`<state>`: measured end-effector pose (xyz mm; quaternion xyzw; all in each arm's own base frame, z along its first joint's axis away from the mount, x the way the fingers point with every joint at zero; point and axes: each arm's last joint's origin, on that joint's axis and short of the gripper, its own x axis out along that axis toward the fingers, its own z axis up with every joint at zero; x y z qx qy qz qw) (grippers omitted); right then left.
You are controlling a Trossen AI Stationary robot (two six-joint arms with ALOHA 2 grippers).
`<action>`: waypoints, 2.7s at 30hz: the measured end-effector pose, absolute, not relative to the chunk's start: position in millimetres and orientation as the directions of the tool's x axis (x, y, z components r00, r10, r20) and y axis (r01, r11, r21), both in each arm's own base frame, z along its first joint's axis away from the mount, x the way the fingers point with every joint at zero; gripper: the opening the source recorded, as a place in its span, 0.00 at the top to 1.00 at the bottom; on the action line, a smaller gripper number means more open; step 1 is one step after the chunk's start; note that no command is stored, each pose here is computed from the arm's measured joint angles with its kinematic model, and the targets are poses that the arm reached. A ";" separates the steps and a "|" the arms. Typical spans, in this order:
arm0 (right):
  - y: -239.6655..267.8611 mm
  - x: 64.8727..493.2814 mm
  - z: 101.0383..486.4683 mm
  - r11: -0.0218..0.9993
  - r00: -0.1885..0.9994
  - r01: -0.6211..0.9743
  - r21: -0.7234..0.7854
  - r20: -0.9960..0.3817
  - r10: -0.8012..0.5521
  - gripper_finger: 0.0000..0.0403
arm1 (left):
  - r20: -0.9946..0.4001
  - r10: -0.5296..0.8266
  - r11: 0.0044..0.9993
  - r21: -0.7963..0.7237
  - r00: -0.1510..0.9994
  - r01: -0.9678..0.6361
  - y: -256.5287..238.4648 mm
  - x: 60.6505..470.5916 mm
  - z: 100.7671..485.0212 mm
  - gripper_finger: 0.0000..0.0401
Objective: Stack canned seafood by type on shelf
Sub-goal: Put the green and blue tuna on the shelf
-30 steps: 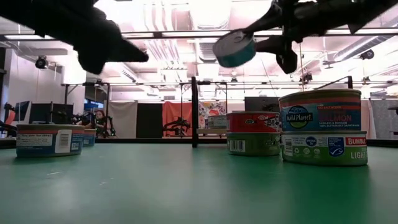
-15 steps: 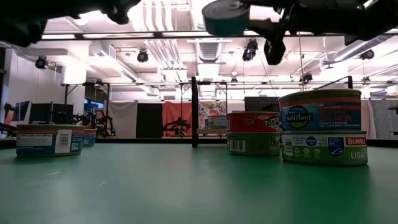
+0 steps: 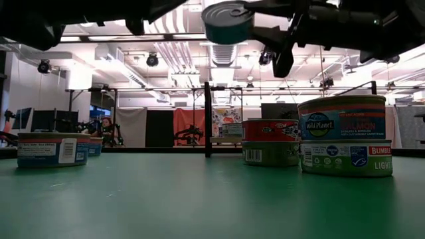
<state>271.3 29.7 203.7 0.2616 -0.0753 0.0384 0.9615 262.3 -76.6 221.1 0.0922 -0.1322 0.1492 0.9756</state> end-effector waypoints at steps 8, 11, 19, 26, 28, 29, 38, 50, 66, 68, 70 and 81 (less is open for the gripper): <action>29.9 271.4 203.8 0.883 0.986 -0.109 0.457 0.165 0.036 0.66 | 0.137 0.268 0.957 0.079 0.954 -0.280 -79.6 272.8 212.0 0.63; 29.8 271.5 203.0 0.893 0.987 -0.102 0.439 0.157 0.036 0.66 | 0.128 0.272 0.959 0.042 0.954 -0.279 -78.5 274.3 211.9 0.52; 29.8 271.8 201.3 0.900 0.990 -0.093 0.425 0.140 0.036 0.66 | 0.138 0.177 0.983 -0.067 0.975 -0.169 -66.5 278.3 214.9 0.42; 28.7 272.2 199.3 0.902 0.993 -0.069 0.425 0.120 0.020 0.66 | -0.007 0.236 0.935 -0.272 0.972 -0.229 -25.7 280.3 219.6 0.44; 28.7 272.2 198.9 0.903 0.993 -0.065 0.425 0.116 0.017 0.66 | -0.023 0.172 0.943 -0.286 0.985 -0.171 -20.1 281.3 220.1 0.45; 29.2 272.1 199.1 0.903 0.992 -0.076 0.422 0.119 0.028 0.66 | -0.022 0.118 0.952 -0.281 0.993 -0.119 -19.2 282.2 220.8 0.45; 30.0 272.1 198.9 0.915 0.992 -0.088 0.393 0.116 0.045 0.66 | -0.083 -0.047 0.982 -0.186 0.995 0.031 -19.0 310.6 224.5 0.46; 31.1 272.2 197.5 0.928 0.993 -0.090 0.361 0.101 0.056 0.66 | -0.099 -0.052 0.992 -0.118 0.994 0.040 -20.5 325.1 230.3 0.60; 30.9 271.3 199.1 0.953 0.994 -0.063 0.296 0.100 0.035 0.22 | -0.112 -0.040 0.906 -0.424 0.993 -0.011 -15.3 322.4 226.9 0.72; 30.8 269.9 201.5 0.958 0.995 -0.064 0.279 0.097 0.038 0.17 | -0.107 -0.035 0.873 -0.487 0.994 -0.022 -13.0 320.1 226.2 0.72; 30.5 267.0 205.9 0.964 0.995 -0.064 0.259 0.090 0.042 0.16 | -0.092 -0.031 0.839 -0.544 0.995 -0.024 -10.6 316.4 224.4 0.72; 64.2 257.5 233.9 0.955 0.998 -0.053 -0.291 -0.059 0.037 0.27 | 0.048 -0.138 0.438 -0.893 0.989 0.104 2.1 276.5 195.7 0.72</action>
